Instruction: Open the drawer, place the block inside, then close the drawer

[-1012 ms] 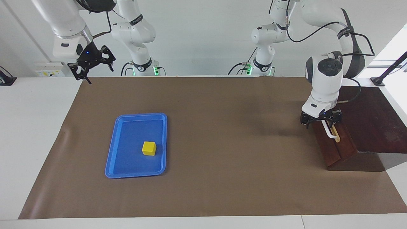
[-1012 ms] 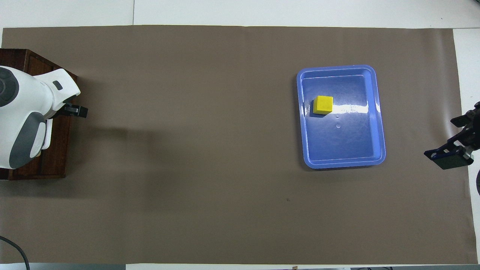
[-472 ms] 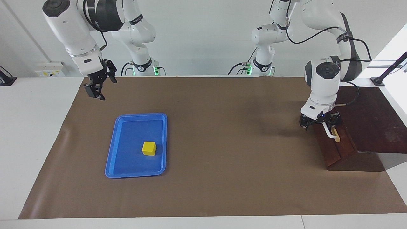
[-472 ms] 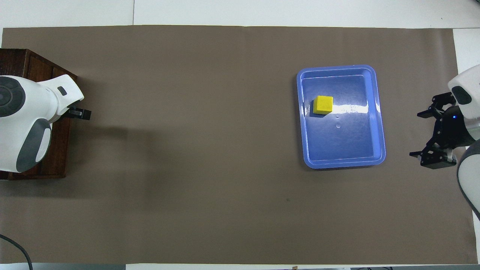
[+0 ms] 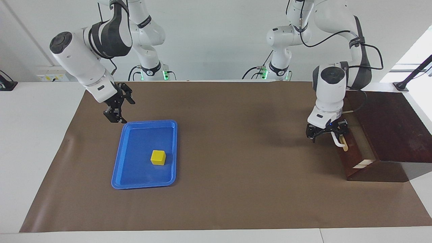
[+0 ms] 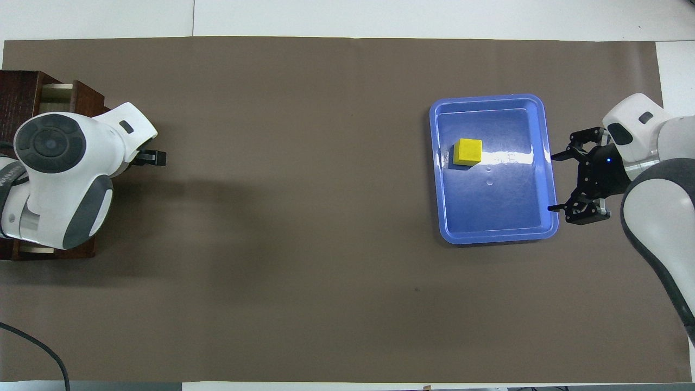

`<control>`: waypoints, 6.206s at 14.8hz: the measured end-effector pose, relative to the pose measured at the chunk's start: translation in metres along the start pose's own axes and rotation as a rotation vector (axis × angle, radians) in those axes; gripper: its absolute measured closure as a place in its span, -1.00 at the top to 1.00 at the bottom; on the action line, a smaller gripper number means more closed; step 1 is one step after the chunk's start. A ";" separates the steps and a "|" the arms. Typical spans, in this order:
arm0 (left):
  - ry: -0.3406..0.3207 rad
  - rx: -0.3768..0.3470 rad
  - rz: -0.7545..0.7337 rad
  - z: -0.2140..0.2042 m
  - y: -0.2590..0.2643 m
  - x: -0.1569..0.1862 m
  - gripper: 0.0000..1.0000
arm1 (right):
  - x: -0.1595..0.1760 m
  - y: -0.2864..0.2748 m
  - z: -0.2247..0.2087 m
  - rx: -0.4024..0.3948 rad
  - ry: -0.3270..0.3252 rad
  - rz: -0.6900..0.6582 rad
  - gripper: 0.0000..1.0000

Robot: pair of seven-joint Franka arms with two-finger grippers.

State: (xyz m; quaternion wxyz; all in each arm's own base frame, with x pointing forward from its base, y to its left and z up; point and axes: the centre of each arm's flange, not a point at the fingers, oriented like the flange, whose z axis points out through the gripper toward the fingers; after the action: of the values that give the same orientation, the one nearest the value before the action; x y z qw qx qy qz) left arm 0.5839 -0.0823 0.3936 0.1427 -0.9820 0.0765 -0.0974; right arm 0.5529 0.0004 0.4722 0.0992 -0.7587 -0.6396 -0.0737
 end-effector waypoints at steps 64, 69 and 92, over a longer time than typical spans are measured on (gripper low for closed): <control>-0.332 -0.171 -1.502 -0.175 0.046 0.038 1.00 | 0.022 0.080 0.157 -0.086 0.253 -0.219 0.10; -0.395 -0.108 -1.595 -0.165 0.092 0.059 1.00 | 0.056 0.068 0.104 -0.028 0.303 -0.232 0.10; -0.394 -0.122 -1.708 -0.196 0.245 0.047 1.00 | 0.286 -0.016 0.066 0.039 0.222 -0.137 0.10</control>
State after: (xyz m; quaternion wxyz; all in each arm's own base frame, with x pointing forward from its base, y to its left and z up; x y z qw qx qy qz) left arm 0.5573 -0.3747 0.5138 -0.0213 -0.7084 -0.7055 0.0047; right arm 0.5847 0.2923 0.4776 0.1790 -0.6984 -0.6763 -0.1514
